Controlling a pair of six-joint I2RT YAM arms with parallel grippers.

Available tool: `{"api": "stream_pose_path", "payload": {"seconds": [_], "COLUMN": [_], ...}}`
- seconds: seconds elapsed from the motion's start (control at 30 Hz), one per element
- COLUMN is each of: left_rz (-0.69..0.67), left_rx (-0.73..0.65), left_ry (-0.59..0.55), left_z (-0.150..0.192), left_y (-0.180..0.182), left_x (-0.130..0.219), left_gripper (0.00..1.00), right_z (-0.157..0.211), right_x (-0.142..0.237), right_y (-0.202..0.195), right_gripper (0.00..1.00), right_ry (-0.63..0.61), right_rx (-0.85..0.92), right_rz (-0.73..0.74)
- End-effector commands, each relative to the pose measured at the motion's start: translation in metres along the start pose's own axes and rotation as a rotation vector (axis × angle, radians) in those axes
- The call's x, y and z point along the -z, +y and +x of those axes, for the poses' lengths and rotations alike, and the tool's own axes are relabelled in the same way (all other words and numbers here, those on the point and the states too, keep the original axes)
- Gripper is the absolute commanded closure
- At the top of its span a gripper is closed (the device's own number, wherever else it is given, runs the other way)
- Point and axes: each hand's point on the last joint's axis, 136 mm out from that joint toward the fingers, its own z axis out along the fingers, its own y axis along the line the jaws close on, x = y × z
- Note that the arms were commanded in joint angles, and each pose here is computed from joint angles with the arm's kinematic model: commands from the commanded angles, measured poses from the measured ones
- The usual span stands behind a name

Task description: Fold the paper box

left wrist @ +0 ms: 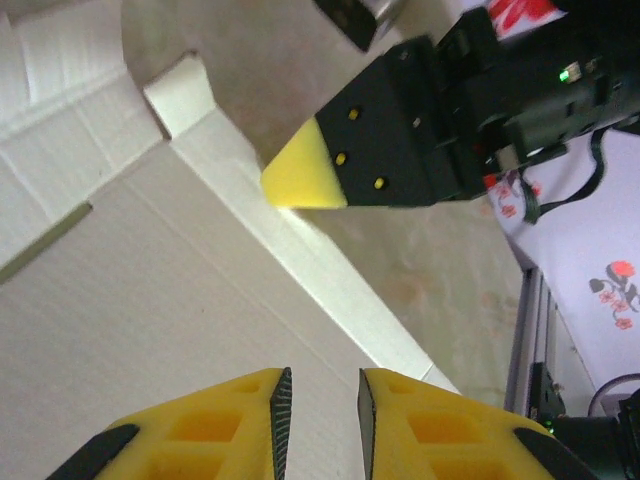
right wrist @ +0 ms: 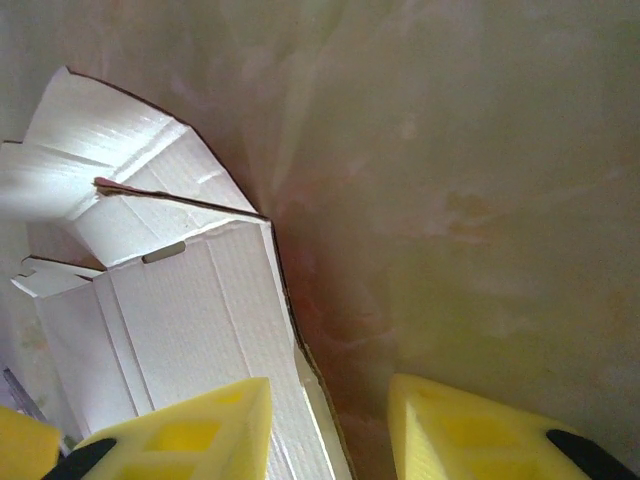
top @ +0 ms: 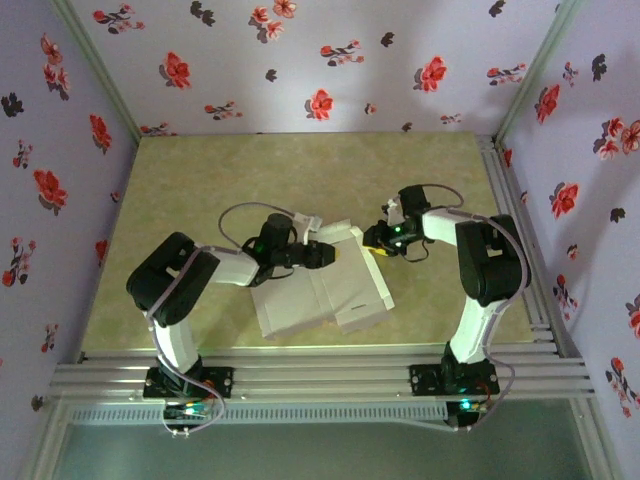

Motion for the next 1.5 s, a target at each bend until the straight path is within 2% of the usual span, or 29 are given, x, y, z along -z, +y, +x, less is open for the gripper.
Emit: {"api": "stream_pose_path", "payload": {"seconds": [0.0, 0.2, 0.7, 0.9, 1.2, 1.47], "left_rz": [-0.083, -0.153, -0.334, -0.38, -0.404, -0.429], "left_rx": [0.042, 0.068, 0.143, 0.165, 0.165, 0.175], "left_ry": [0.084, 0.136, 0.156, 0.178, 0.197, 0.212], "left_z": [0.016, 0.023, 0.03, 0.037, 0.044, 0.051], "left_y": [0.004, 0.009, 0.043, 0.053, 0.057, 0.063], "left_x": [-0.003, -0.007, -0.014, -0.014, -0.012, -0.01], "left_gripper": [0.73, 0.71, 0.76, 0.77, 0.79, 0.79], "right_z": [0.003, 0.004, 0.002, 0.002, -0.001, -0.003], "right_x": [-0.011, -0.014, -0.019, -0.019, -0.015, -0.002], "right_y": [-0.002, -0.003, 0.006, 0.007, -0.001, -0.011], "right_gripper": [0.63, 0.64, 0.68, 0.75, 0.89, 0.89], "right_ry": [0.011, 0.016, 0.014, 0.014, -0.004, -0.016], "right_rx": [-0.017, -0.025, -0.032, -0.025, 0.004, 0.05], "right_rz": [-0.043, -0.06, -0.138, -0.145, -0.069, 0.032]}}
